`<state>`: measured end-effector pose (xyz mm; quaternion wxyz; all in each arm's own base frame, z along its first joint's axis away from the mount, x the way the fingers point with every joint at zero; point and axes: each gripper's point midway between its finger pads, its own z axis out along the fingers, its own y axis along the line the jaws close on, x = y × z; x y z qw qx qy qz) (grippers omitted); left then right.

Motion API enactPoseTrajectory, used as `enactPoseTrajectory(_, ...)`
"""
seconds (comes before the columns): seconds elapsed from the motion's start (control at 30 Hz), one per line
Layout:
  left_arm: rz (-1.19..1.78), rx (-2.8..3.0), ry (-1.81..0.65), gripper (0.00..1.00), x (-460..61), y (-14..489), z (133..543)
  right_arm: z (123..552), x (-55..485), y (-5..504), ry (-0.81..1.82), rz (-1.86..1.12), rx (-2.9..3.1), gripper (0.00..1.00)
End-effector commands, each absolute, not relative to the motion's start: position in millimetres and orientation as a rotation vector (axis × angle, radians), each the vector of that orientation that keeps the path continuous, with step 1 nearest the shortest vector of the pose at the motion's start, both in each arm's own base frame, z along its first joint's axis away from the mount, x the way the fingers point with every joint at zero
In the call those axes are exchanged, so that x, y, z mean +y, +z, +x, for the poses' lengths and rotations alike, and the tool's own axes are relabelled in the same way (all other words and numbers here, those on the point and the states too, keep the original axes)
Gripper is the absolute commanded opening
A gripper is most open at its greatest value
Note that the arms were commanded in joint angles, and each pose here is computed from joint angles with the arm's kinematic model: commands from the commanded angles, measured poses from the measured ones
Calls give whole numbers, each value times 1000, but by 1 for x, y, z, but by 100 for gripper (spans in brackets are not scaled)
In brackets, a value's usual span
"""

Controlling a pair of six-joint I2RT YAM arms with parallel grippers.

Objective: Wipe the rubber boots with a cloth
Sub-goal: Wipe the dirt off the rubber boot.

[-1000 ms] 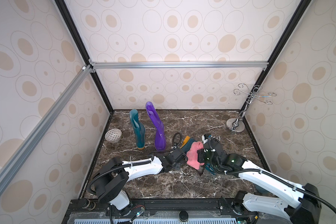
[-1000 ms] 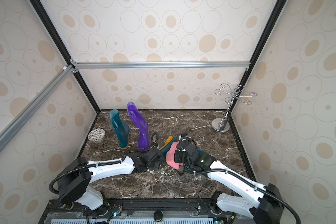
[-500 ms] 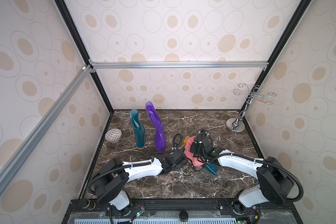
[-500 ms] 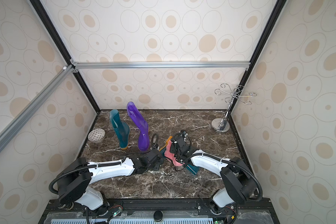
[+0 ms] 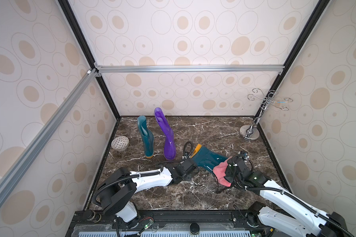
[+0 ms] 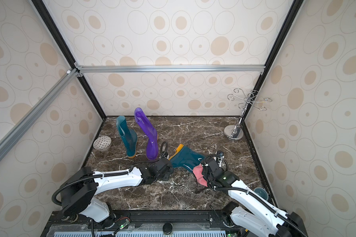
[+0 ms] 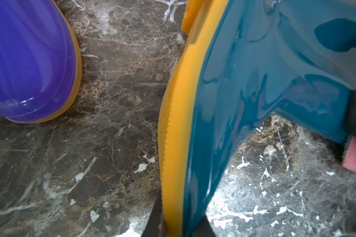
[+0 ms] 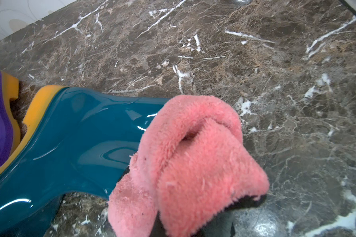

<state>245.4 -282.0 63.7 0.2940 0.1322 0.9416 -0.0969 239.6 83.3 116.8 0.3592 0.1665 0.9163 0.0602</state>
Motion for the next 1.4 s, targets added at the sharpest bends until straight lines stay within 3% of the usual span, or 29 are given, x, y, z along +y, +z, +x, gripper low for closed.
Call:
enactPoseTrajectory(0.0, 375, 2468, -406, 0, -306, 78, 243, 234, 123, 112, 353, 295, 2498, 0)
enactPoseTrajectory(0.17, 377, 2463, -418, 0, -306, 76, 241, 267, 197, 122, 738, 130, 2409, 0)
enactPoseTrajectory(0.4, 390, 2466, -436, 0, -306, 68, 238, 327, 273, 174, 966, 5, 2283, 0)
enactPoseTrajectory(0.53, 395, 2459, -453, 0, -310, 71, 239, 344, 304, 175, 1065, 38, 2299, 0)
enactPoseTrajectory(0.67, 401, 2456, -463, 0, -313, 73, 239, 333, 314, 157, 968, 64, 2276, 0)
enactPoseTrajectory(0.87, 406, 2461, -444, 0, -311, 72, 240, 300, 278, 94, 876, 218, 2382, 0)
enactPoseTrajectory(1.13, 393, 2449, -474, 0, -315, 78, 241, 242, 294, 110, 1012, 59, 2427, 0)
enactPoseTrajectory(1.27, 383, 2437, -481, 0, -317, 85, 243, 236, 300, 107, 1061, 103, 2445, 0)
enactPoseTrajectory(1.37, 387, 2432, -477, 0, -316, 86, 244, 246, 292, 94, 945, 146, 2449, 0)
